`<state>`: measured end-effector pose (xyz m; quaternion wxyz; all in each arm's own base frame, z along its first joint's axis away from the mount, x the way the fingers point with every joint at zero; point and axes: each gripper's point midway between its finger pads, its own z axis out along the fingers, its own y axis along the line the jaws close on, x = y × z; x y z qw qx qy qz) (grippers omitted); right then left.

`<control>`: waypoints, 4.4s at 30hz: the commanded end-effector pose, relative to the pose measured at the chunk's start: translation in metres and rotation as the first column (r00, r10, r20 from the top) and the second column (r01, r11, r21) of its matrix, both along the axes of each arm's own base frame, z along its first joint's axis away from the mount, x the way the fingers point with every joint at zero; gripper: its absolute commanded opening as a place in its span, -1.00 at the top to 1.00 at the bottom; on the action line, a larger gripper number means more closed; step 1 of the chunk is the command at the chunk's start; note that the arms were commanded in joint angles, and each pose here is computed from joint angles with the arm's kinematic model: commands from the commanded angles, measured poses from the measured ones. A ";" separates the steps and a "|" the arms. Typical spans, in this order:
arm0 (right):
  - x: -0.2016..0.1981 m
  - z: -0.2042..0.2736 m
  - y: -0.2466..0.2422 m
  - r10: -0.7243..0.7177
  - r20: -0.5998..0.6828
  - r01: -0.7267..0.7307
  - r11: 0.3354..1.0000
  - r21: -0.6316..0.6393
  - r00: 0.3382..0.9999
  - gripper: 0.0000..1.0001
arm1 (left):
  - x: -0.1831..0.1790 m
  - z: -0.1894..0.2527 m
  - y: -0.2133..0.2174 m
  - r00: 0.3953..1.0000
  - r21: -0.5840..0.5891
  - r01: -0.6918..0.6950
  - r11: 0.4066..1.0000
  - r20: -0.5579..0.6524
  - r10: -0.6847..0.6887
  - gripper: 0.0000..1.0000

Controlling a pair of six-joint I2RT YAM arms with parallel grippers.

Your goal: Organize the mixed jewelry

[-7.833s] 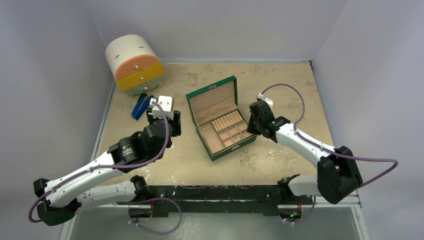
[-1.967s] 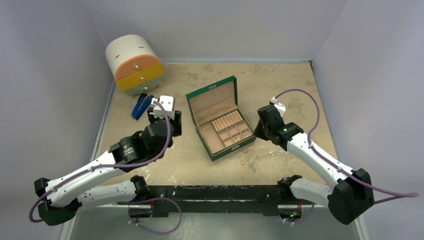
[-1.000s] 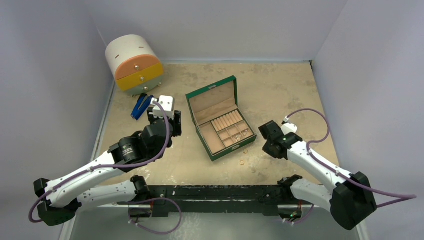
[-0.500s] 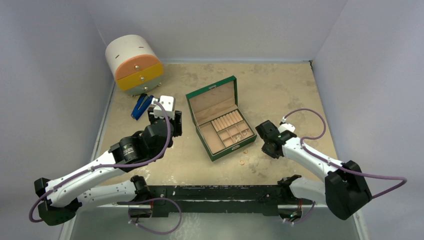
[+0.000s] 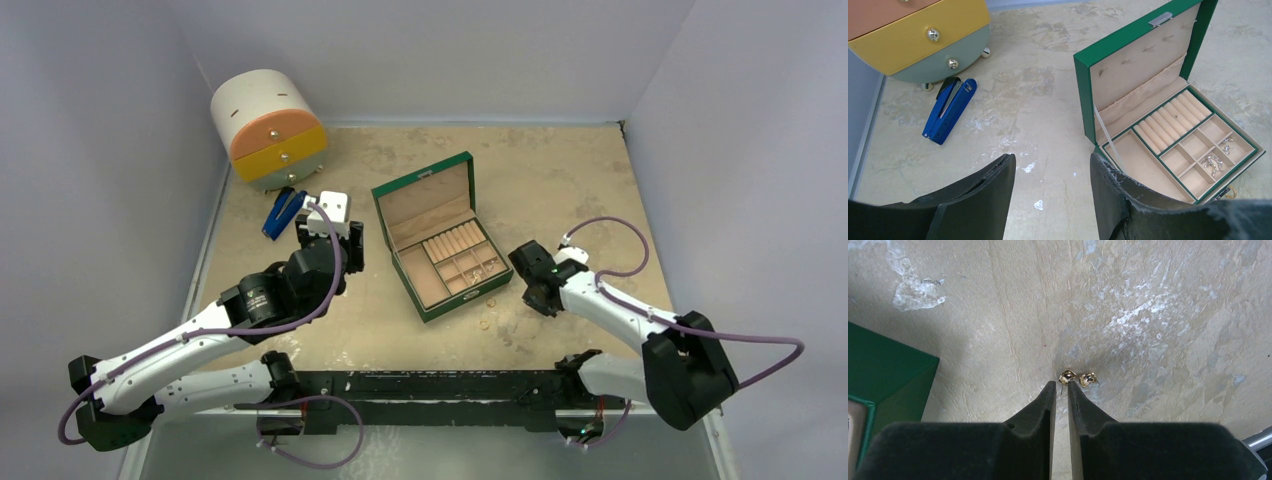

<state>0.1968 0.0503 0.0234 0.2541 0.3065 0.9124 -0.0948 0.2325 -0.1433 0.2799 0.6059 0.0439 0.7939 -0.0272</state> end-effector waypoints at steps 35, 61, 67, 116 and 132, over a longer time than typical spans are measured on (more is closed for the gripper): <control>0.057 0.086 0.066 0.343 0.337 -0.408 0.902 0.143 0.877 1.00 | 0.001 0.008 0.002 1.000 -0.026 -0.007 1.000 0.019 0.007 -0.12; 0.086 0.107 0.213 0.647 0.486 -0.808 0.502 0.310 0.588 1.00 | 0.001 0.007 0.002 1.000 -0.020 -0.010 1.000 0.019 0.010 -0.12; 0.086 0.086 0.226 0.672 0.439 -0.803 0.503 0.320 0.596 1.00 | 0.001 0.007 0.003 1.000 -0.017 -0.014 1.000 0.019 0.014 -0.12; 0.033 0.071 0.035 0.282 0.220 -0.295 0.955 0.024 0.934 0.42 | 0.002 0.004 0.000 1.000 -0.009 -0.006 1.000 0.010 0.006 -0.12; 0.010 0.041 -0.010 -0.037 0.119 0.028 0.996 0.080 0.992 0.42 | 0.002 0.002 -0.002 1.000 -0.007 -0.004 1.000 0.006 0.004 -0.12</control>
